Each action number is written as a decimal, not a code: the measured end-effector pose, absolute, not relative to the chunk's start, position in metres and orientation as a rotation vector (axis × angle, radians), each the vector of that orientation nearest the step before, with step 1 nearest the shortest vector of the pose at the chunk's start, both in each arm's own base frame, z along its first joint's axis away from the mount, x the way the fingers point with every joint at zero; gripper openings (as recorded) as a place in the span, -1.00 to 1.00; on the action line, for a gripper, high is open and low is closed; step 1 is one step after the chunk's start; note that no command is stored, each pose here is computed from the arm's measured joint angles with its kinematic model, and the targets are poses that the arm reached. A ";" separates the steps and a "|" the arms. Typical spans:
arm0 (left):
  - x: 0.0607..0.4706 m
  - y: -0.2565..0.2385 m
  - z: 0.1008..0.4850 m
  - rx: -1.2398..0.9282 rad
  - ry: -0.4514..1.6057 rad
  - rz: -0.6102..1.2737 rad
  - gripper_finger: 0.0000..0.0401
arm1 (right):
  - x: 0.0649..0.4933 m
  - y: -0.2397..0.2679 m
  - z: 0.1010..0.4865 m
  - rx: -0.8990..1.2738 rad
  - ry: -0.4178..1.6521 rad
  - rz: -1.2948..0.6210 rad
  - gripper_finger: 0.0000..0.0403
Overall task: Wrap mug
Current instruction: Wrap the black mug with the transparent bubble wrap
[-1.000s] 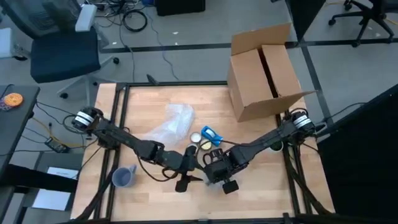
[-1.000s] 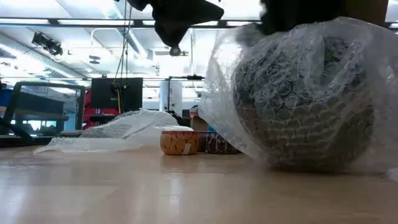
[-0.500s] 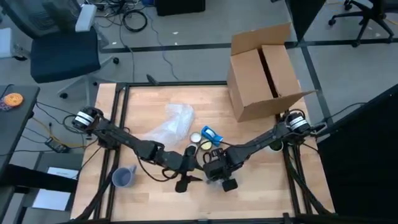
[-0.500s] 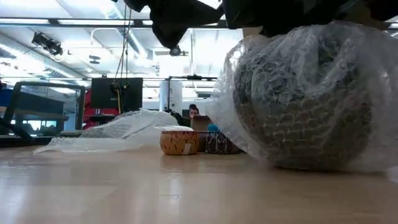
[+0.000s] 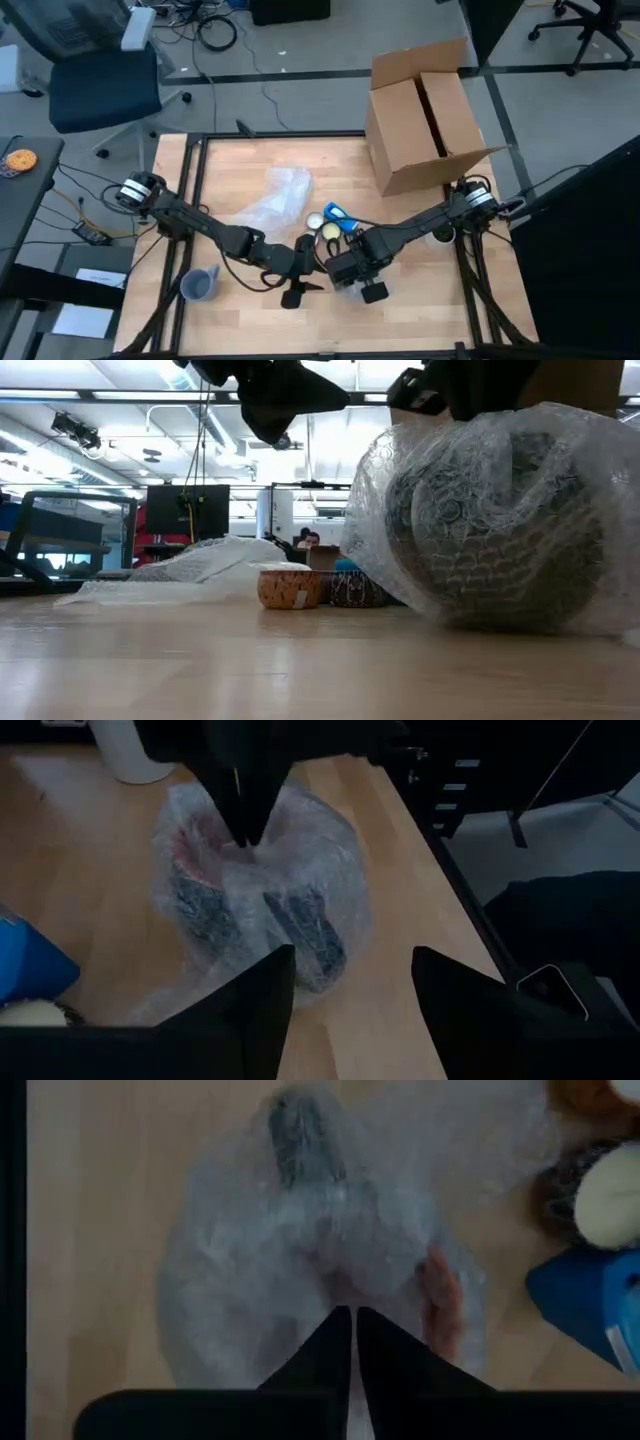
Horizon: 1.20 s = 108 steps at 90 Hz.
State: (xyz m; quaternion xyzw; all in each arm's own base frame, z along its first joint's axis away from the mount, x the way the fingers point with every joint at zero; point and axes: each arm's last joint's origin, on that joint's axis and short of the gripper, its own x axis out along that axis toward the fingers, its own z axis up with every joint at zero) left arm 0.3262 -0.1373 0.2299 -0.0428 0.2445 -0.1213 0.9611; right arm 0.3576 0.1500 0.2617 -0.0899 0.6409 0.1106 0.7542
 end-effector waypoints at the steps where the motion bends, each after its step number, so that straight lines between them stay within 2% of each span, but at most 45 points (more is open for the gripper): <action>1: 0.326 -0.137 0.230 -0.087 0.495 -0.246 -0.06 | 0.358 0.150 0.261 -0.195 1.393 0.242 -1.00; 12: 0.326 -0.137 0.230 -0.087 0.496 -0.246 -0.06 | 0.360 0.152 0.248 -0.183 1.370 0.257 -1.00; 38: 0.326 -0.137 0.230 -0.095 0.498 -0.245 -0.06 | 0.344 0.145 0.194 -0.179 1.485 0.263 -1.00; 52: 0.326 -0.137 0.230 -0.104 0.499 -0.242 -0.06 | 0.338 0.142 0.184 -0.132 1.519 0.239 -1.00; 68: 0.326 -0.137 0.230 -0.113 0.499 -0.241 -0.06 | 0.343 0.143 0.202 -0.102 1.499 0.216 -1.00; 83: 0.326 -0.138 0.230 -0.113 0.499 -0.241 -0.06 | 0.348 0.146 0.243 -0.107 1.437 0.143 -1.00; 108: 0.326 -0.138 0.230 -0.113 0.500 -0.241 -0.06 | 0.340 0.140 0.283 -0.094 1.494 -0.008 -1.00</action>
